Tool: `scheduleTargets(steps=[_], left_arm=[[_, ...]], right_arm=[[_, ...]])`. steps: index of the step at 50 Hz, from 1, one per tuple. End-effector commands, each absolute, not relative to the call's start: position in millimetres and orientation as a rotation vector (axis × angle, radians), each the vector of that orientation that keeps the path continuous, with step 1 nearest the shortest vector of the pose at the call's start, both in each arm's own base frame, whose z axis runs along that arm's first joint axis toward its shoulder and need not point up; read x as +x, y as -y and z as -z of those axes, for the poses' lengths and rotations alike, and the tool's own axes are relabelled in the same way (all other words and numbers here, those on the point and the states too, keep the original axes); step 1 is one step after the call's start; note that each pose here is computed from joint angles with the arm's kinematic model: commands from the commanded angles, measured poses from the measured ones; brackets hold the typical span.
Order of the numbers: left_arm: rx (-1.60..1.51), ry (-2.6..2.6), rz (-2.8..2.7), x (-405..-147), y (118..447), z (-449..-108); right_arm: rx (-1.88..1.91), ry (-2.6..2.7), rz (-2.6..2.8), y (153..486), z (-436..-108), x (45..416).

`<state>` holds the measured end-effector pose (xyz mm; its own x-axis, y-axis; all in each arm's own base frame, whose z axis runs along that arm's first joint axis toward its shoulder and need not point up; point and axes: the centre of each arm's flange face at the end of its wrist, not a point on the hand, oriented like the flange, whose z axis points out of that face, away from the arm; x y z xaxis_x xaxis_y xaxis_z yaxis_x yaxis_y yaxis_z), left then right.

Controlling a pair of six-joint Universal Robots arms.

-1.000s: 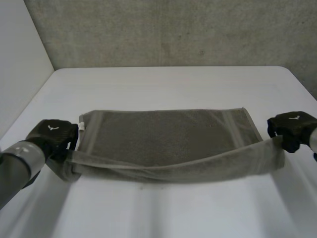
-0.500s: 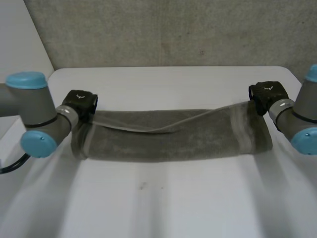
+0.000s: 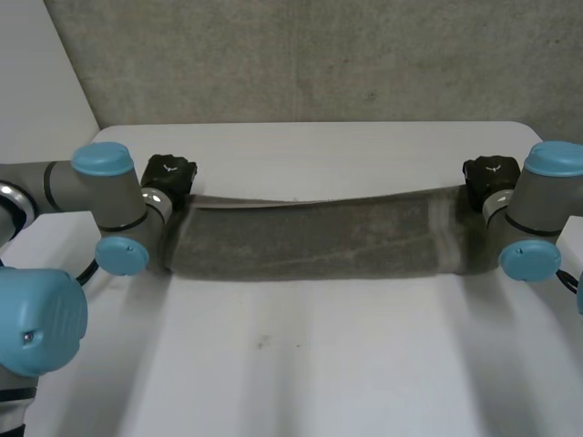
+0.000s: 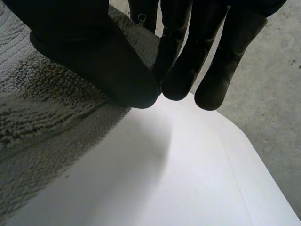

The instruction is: Fold the towel.

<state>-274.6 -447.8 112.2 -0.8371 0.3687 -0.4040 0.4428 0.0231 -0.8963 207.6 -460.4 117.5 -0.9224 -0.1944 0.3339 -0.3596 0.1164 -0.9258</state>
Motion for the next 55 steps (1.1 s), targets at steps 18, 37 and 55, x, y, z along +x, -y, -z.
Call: scheduleTargets(steps=[18,37,55], left_arm=[[0.820,-2.101,2.106,-276,425,-202],[0.795,-2.326,1.932,-228,369,-184],[0.723,-2.498,1.856,-229,364,-149]], right_arm=[[0.540,2.048,-2.167,424,-246,210],[0.776,2.426,-1.867,323,-190,200],[0.774,2.474,-1.795,349,-116,182]])
